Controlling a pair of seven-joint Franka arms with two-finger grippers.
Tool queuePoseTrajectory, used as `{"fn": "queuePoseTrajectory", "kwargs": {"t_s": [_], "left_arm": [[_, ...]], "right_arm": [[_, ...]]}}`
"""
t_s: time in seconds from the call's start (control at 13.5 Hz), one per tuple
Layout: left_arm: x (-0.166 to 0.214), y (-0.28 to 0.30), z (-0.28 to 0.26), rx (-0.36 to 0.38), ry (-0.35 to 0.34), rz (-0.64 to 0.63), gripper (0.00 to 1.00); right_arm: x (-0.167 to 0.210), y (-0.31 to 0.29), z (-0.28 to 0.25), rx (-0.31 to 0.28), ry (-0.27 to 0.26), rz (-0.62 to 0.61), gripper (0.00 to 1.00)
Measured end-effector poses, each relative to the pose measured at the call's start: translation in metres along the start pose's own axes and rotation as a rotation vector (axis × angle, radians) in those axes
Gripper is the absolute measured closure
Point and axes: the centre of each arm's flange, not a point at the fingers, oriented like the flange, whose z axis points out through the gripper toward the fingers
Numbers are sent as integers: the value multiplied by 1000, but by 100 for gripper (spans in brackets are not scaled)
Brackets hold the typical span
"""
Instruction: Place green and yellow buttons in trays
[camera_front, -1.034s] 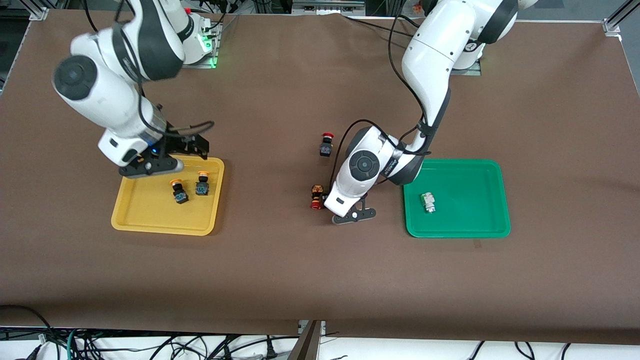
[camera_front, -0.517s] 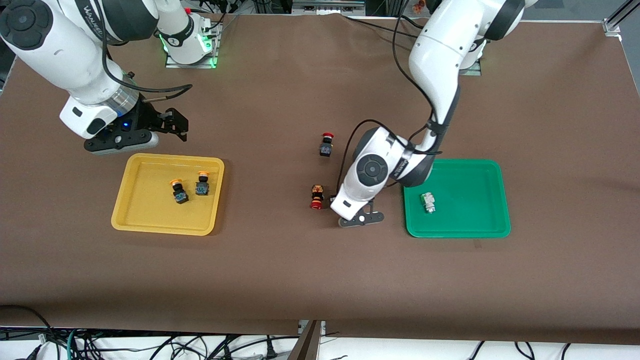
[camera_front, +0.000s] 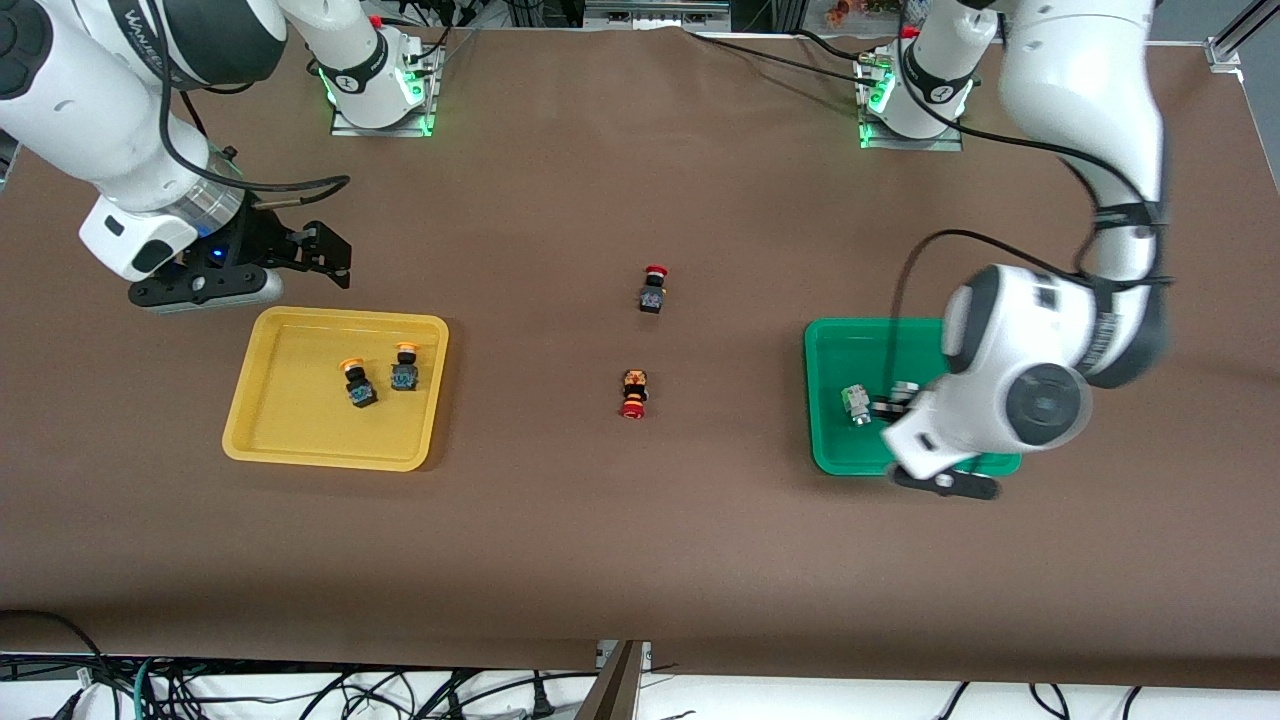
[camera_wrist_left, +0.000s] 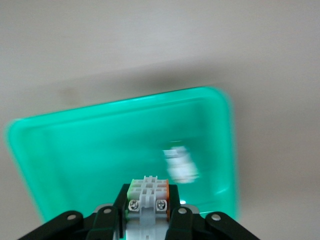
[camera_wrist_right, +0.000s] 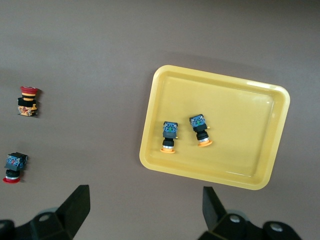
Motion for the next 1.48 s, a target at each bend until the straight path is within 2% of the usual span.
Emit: {"fn": "queuePoseTrajectory", "kwargs": {"t_s": [0.15, 0.22, 0.44, 0.59, 0.74, 0.89, 1.11, 1.33, 1.4, 1.48], "left_arm": [[-7, -49, 34, -15, -48, 6, 67], [-13, -60, 52, -22, -69, -6, 61], [-42, -71, 85, -33, -64, -32, 59], [-60, -70, 78, -40, -41, -31, 41], [-71, -55, 33, -52, -26, -5, 19], [-85, -42, -40, -66, -51, 23, 0], [-120, -53, -155, -54, -17, 8, 0], [-157, -92, -221, -20, 145, -84, 0], [-172, -104, -233, -21, 214, -113, 0], [-190, -108, -237, -30, 250, -127, 0]], "right_arm": [[1, 0, -2, 1, 5, -1, 0], [1, -1, -3, 1, 6, -2, 0], [2, 3, -3, 0, 6, 5, 0], [4, 13, -2, -5, 5, 20, 0], [8, 23, 2, -6, 0, 39, 0], [14, 28, 2, -5, 4, 48, 0], [22, 43, -8, -3, 27, 76, 0], [24, 51, -11, -4, 32, 88, 0], [24, 50, -10, -4, 31, 88, 0], [24, 50, -10, -4, 30, 87, 0]]}}
